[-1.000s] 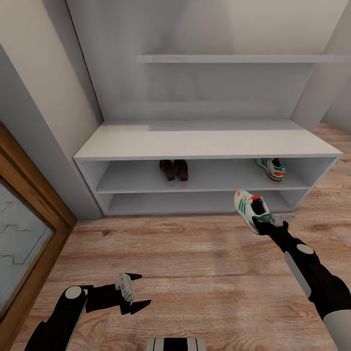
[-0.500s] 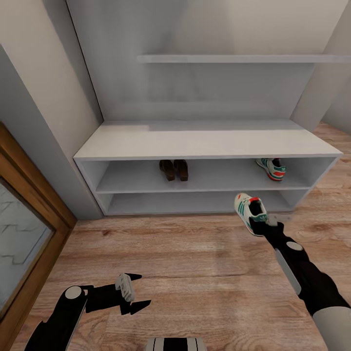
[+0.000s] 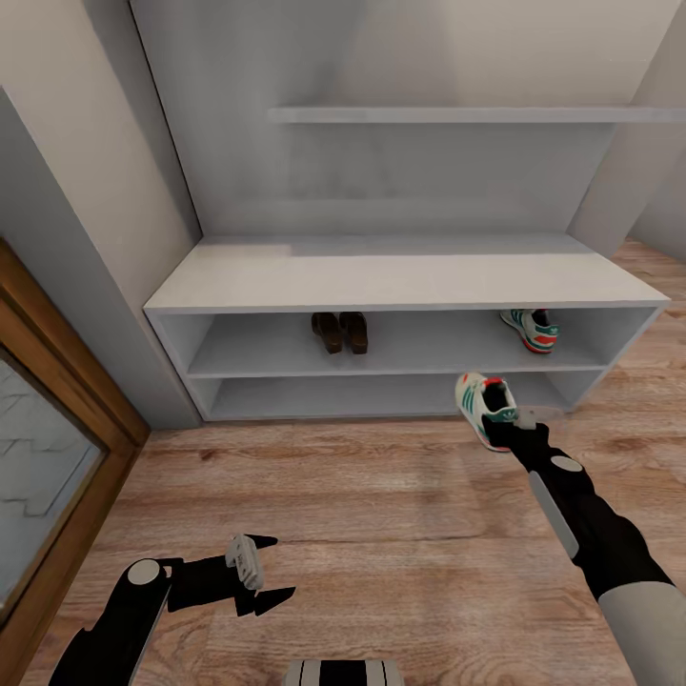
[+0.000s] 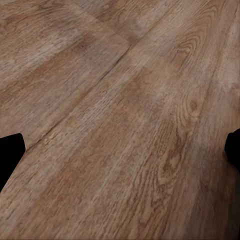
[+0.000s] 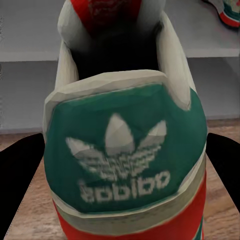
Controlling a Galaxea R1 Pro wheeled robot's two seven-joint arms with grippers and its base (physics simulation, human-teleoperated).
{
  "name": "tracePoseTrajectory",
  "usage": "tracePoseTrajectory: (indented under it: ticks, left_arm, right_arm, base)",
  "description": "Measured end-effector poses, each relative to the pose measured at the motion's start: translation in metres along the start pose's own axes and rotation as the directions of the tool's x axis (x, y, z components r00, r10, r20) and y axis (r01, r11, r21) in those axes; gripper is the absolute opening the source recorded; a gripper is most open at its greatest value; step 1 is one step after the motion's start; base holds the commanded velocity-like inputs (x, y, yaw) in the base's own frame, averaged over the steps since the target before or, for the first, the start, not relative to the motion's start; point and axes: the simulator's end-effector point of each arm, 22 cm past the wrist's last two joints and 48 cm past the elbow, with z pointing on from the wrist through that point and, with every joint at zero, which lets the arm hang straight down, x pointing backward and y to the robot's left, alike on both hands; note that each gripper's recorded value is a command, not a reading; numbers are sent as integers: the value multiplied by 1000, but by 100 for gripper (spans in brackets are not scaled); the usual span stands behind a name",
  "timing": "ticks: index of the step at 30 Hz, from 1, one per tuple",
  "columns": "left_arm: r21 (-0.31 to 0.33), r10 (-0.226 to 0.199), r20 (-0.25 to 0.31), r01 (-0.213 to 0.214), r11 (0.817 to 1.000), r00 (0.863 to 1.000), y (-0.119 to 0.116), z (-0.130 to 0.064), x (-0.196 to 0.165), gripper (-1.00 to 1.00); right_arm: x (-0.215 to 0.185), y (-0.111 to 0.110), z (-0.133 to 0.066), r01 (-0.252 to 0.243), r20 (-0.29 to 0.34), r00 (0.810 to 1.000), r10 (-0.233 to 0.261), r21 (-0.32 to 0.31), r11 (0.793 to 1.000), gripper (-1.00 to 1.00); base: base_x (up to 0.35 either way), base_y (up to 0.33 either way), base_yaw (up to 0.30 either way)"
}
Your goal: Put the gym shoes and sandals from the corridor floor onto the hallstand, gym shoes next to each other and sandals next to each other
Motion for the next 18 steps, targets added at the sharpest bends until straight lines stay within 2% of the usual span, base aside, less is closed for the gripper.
tracePoseTrajectory:
  ticks: [18]
  left_arm:
    - [1,0,0,0,1000,1000,-1,1,0,100]
  right_arm:
    - [-45,2,-7,1,76,997,-1,-6,1000,-100]
  base:
    - [0,0,0]
